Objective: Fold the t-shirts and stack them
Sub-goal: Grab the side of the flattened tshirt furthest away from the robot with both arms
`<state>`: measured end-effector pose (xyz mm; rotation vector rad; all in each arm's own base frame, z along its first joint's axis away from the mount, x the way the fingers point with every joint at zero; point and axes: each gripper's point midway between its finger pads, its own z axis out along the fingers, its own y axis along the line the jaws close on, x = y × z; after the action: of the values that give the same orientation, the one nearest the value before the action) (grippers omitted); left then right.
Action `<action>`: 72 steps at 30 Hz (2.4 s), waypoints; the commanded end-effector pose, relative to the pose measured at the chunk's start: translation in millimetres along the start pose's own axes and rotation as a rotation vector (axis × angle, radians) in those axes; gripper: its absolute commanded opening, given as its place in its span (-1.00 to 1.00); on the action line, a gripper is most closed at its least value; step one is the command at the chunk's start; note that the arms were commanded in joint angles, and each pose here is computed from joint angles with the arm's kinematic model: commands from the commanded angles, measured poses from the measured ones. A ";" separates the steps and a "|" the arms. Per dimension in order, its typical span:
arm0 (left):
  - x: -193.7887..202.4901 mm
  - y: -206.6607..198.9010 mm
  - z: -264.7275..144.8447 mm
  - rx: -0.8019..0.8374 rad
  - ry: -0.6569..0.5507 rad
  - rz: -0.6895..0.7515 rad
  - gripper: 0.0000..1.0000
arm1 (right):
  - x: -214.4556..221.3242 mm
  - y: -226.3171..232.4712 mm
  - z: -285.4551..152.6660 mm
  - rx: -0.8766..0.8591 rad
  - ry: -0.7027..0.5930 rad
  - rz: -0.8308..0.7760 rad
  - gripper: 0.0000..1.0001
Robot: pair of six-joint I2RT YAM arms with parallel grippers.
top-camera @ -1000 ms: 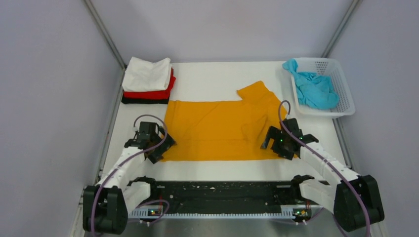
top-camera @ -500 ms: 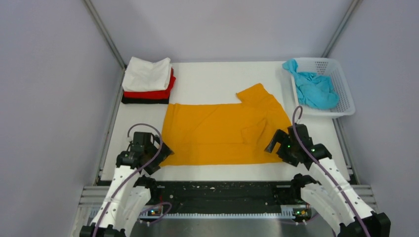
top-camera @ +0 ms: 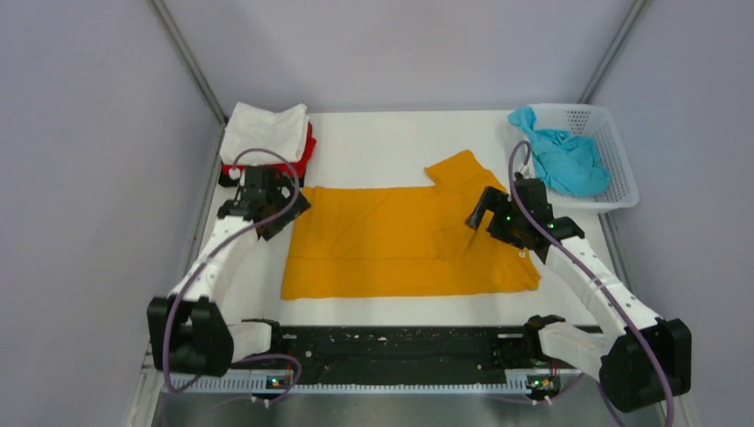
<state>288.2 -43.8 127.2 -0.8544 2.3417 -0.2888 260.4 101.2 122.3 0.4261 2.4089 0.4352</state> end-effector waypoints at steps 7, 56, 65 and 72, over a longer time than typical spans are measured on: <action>-86.4 -56.1 115.4 -0.125 -0.020 0.204 0.84 | -57.0 7.3 15.5 0.043 -0.178 -0.067 0.97; -74.4 -44.9 157.1 -0.336 -0.087 0.290 -1.00 | -97.3 26.7 58.3 0.068 -0.186 -0.151 0.97; -85.3 -47.2 139.8 -0.320 -0.130 0.325 -1.00 | -179.9 64.1 136.5 0.126 -0.234 -0.224 0.90; -84.4 -53.0 138.8 -0.289 -0.121 0.345 -1.00 | -201.1 63.5 219.3 0.206 -0.203 -0.285 0.77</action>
<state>448.5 -29.1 60.0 -0.5921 2.4399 0.2580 529.9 126.5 106.4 0.2327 2.2846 0.1052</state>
